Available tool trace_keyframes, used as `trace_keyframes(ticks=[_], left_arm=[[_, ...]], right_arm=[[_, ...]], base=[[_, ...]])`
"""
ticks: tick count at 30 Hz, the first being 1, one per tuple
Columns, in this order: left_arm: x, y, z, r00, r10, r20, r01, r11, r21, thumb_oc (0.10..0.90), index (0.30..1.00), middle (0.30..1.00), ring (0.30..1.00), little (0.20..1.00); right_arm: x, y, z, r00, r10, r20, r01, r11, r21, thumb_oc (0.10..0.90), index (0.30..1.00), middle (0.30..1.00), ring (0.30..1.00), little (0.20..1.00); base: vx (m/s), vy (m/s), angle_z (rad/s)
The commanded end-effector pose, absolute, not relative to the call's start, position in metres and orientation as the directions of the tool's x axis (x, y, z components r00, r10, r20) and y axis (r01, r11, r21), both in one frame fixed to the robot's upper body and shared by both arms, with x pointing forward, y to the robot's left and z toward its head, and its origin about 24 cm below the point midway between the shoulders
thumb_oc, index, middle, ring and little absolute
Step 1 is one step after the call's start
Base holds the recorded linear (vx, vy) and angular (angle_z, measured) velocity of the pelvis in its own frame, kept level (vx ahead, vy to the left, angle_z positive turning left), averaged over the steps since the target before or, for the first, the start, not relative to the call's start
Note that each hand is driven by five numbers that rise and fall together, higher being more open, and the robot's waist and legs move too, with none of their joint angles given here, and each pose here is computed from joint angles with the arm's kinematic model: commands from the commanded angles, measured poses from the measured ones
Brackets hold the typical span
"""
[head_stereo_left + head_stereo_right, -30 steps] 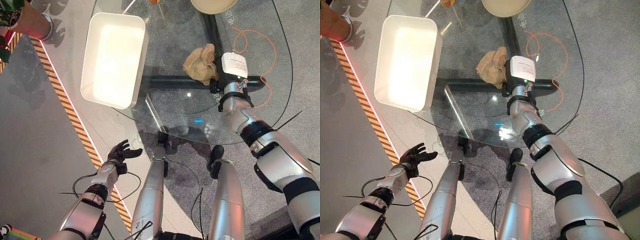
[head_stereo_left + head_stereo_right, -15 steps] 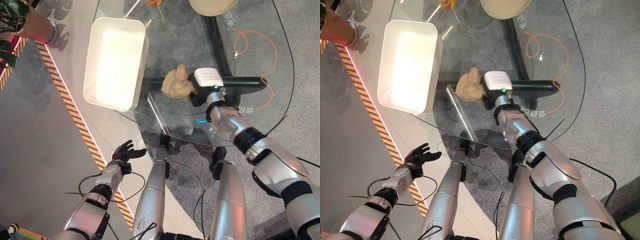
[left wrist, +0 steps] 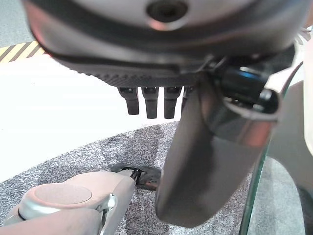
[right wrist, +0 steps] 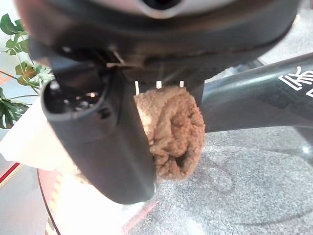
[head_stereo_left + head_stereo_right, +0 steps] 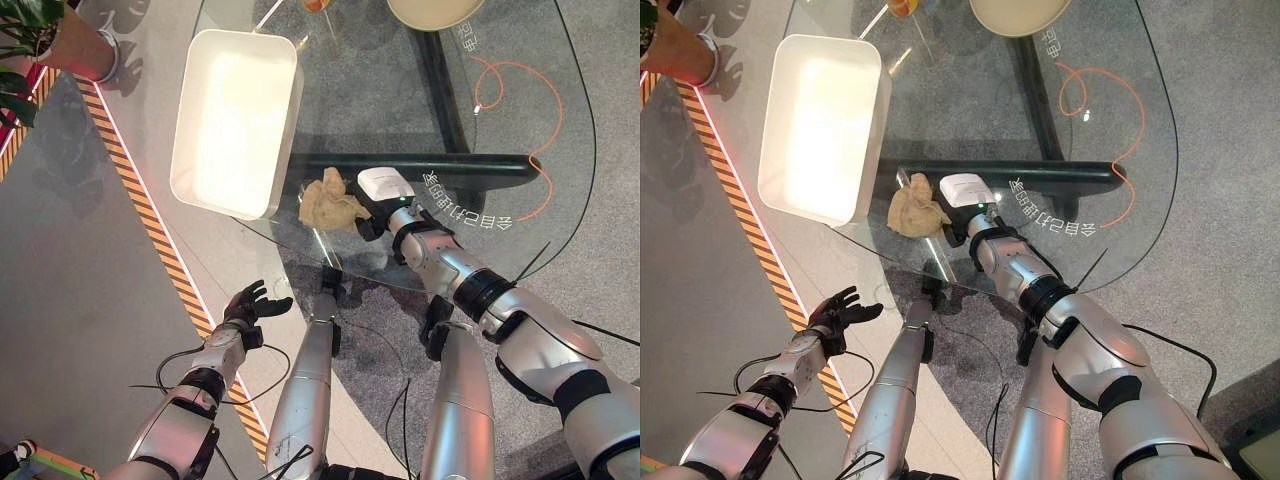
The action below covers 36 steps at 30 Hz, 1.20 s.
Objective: Wipe the table with a cloth and put it in the basket.
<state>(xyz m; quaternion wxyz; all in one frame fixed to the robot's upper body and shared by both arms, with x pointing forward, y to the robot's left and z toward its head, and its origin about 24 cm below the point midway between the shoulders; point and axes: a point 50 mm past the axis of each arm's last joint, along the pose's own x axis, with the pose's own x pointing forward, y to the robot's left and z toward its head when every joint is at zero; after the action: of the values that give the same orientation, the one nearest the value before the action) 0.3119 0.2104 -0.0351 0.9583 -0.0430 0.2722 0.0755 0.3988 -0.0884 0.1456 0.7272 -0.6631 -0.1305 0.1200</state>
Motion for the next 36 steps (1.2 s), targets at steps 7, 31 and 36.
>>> trace_keyframes(ticks=[7,31,36], left_arm=[[0.319,0.235,-0.021,0.843,0.239,-0.483,-0.269,0.963,0.007,0.800,0.900,0.900,0.900,0.900],[0.321,0.301,0.094,0.568,0.822,-0.042,-0.579,0.362,-0.731,0.800,0.900,0.900,0.900,0.900],[0.321,0.290,0.127,0.537,0.837,0.106,-0.482,0.408,-0.776,0.800,0.900,0.900,0.900,0.900]], right_arm=[[0.378,-0.018,0.163,0.819,0.557,0.138,0.008,0.230,-0.973,0.100,0.300,0.300,0.300,0.200],[0.353,-0.060,0.231,0.767,0.063,0.638,0.260,0.879,-0.399,0.100,0.300,0.300,0.300,0.200],[0.342,-0.069,0.238,0.726,0.027,0.688,0.287,0.896,-0.338,0.100,0.300,0.300,0.300,0.200]], base=[[0.00,0.000,0.00],[0.00,-0.013,0.00],[0.00,0.000,0.00]])
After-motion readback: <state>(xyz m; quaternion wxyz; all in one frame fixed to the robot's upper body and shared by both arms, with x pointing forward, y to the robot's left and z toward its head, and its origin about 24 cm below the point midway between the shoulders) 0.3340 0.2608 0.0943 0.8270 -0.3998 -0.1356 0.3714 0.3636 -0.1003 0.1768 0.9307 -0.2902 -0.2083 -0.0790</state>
